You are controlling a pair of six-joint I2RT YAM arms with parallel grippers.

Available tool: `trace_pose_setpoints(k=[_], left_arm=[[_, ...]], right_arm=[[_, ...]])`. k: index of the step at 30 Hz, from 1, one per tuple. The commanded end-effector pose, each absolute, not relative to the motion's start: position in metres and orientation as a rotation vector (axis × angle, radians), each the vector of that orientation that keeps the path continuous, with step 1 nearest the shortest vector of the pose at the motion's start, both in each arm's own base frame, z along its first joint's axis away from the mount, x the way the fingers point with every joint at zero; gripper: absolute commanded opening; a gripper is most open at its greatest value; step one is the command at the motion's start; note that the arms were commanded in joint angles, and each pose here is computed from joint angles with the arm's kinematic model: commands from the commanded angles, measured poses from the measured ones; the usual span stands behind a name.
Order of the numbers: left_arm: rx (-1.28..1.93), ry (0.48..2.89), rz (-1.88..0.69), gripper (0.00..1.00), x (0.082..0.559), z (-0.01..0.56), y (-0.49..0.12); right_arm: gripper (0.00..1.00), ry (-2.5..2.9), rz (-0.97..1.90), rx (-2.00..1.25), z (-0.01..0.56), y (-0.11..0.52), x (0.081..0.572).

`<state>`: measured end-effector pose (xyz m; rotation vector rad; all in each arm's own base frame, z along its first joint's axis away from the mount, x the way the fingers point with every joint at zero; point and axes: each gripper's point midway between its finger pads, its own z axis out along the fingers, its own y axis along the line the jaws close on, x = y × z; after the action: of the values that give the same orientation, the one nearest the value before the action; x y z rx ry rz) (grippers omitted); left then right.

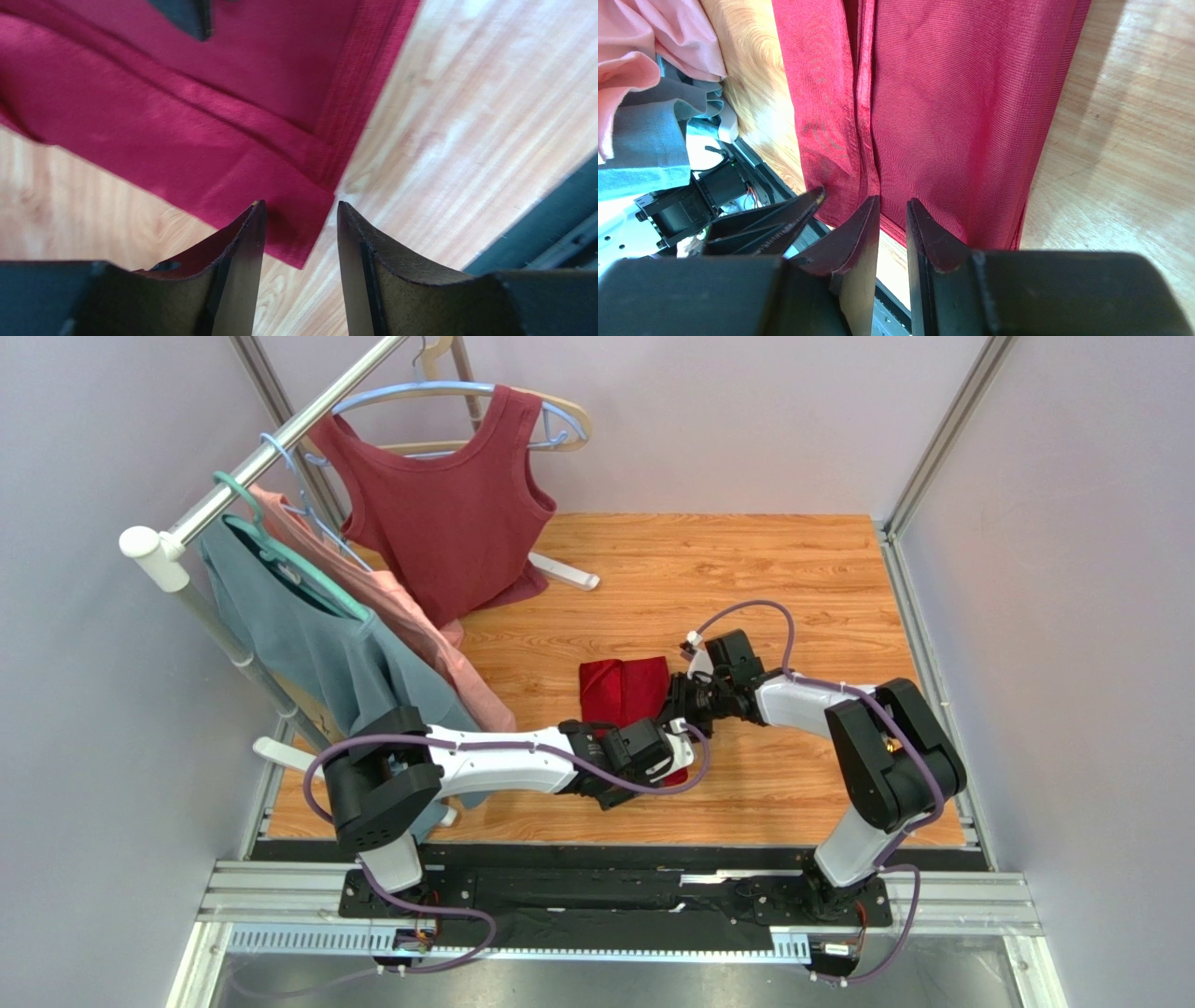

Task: Fold the napkin into a case and place the utensils inside
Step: Smooth out the 2/3-rectangle-folded napkin at the center of the board.

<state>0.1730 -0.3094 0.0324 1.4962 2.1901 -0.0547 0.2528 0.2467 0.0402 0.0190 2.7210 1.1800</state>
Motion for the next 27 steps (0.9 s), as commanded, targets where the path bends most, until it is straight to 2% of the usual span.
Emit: trace_pose_setpoints(k=[1,9,16,19,22,27], left_arm=[[1.443,2.128,0.046,0.49,0.19,0.047,-0.311],[1.444,2.095,0.101,0.48,0.194,0.044,-0.312],[1.418,2.076,0.115,0.15,0.2,0.047,-0.318],[1.389,2.075,0.098,0.05,0.201,0.051,-0.322],[1.343,2.076,0.08,0.0,0.203,0.056,-0.325],[1.269,2.082,0.002,0.0,0.202,0.063,-0.334]], right_arm=[[0.24,2.682,1.217,-0.002,0.045,0.252,0.26],[0.24,2.679,1.232,-0.011,0.046,0.253,0.259],[0.24,2.682,1.229,-0.002,0.044,0.253,0.26],[0.24,2.696,1.23,0.009,0.04,0.253,0.258],[0.24,2.704,1.223,0.019,0.038,0.252,0.257],[0.24,2.714,1.222,0.024,0.034,0.251,0.256]])
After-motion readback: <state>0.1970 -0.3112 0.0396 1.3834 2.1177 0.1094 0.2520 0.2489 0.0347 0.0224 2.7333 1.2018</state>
